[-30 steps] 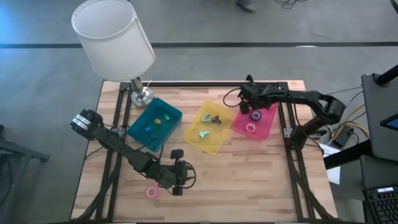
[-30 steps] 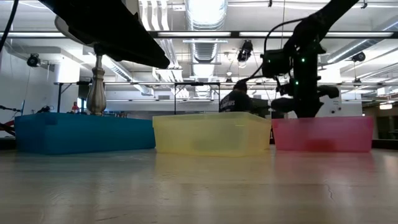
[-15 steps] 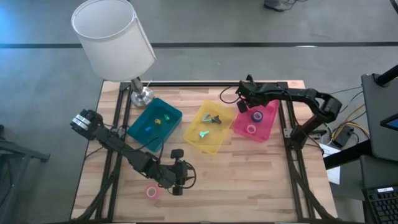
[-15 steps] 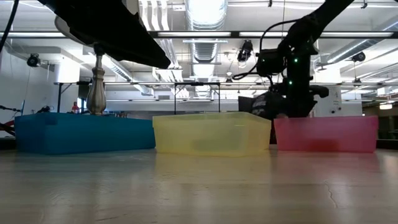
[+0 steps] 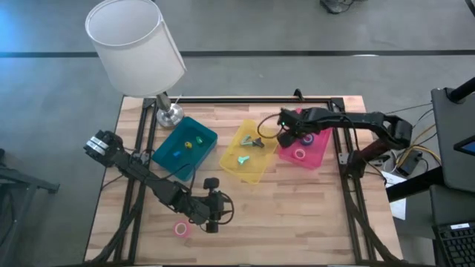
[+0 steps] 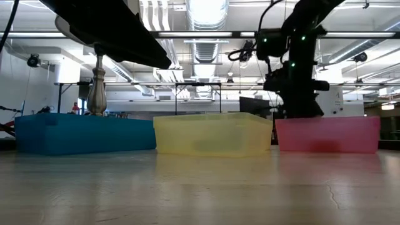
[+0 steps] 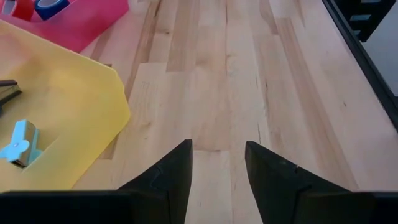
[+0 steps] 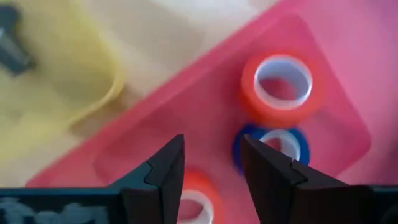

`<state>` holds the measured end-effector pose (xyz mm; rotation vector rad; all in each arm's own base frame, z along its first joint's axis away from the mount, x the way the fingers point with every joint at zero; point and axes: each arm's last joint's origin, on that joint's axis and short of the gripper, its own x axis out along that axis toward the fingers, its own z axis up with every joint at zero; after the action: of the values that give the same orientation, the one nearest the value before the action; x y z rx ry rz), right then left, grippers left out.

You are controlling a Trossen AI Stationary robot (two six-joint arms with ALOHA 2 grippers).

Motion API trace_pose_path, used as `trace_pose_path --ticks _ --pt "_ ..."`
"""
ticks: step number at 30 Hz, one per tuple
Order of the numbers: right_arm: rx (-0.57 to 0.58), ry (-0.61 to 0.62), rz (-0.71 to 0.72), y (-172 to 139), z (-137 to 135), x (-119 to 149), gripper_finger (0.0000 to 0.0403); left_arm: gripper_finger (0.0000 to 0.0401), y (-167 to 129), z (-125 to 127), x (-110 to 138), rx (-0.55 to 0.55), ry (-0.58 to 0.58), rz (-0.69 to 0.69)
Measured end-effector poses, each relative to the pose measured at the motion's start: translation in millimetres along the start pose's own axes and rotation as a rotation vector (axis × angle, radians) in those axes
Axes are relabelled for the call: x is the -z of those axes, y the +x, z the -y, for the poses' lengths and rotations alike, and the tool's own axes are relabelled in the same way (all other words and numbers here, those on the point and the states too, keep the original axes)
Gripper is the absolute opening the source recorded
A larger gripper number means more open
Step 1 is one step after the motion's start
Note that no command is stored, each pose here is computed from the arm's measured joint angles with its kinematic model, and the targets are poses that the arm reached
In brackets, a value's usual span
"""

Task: Pick and place Stapler, Stapler remover, tape
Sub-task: Put the pink tape into the pink bin

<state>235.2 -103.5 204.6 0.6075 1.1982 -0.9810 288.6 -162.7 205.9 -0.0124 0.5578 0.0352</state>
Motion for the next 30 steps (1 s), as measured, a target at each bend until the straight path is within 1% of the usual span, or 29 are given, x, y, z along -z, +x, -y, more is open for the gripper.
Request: trace_pose_path --ticks 5,8,11,17,20,22,25,27,30 --pt "-0.019 -0.021 -0.013 -16.9 -18.8 30.1 0.0138 0.0153 -0.1 0.3 -0.1 0.001 -0.034 0.002" --pt "-0.077 -0.060 -0.019 -28.2 -36.8 54.0 0.0131 0.0152 -0.1 0.5 -0.8 0.004 -0.038 0.008" --pt "-0.138 -0.131 -0.005 -41.4 -57.4 83.4 0.0125 0.0151 -0.1 0.9 -1.8 0.007 -0.038 0.017" --pt "-0.257 -0.221 0.139 -61.1 -89.7 143.9 0.0121 0.0151 -0.1 1.3 -2.0 0.018 -0.033 0.017" --pt "-0.348 -0.267 0.187 -68.4 -101.4 170.2 0.0125 0.0151 -0.2 3.0 -1.1 0.078 -0.026 -0.008" --pt "-0.412 -0.297 0.217 -72.6 -109.2 184.3 0.0129 0.0150 -1.6 5.9 0.1 0.150 -0.010 -0.067" --pt "-0.485 -0.353 0.261 -75.0 -120.4 202.2 0.0133 0.0149 -8.0 12.3 0.7 0.255 0.033 -0.210" --pt "-0.533 -0.417 0.283 -76.1 -127.5 212.0 0.0135 0.0149 -13.7 14.6 2.9 0.263 0.087 -0.302" --pt "-0.580 -0.512 0.324 -73.8 -138.8 219.5 0.0133 0.0149 -23.8 15.6 6.9 0.228 0.147 -0.436"
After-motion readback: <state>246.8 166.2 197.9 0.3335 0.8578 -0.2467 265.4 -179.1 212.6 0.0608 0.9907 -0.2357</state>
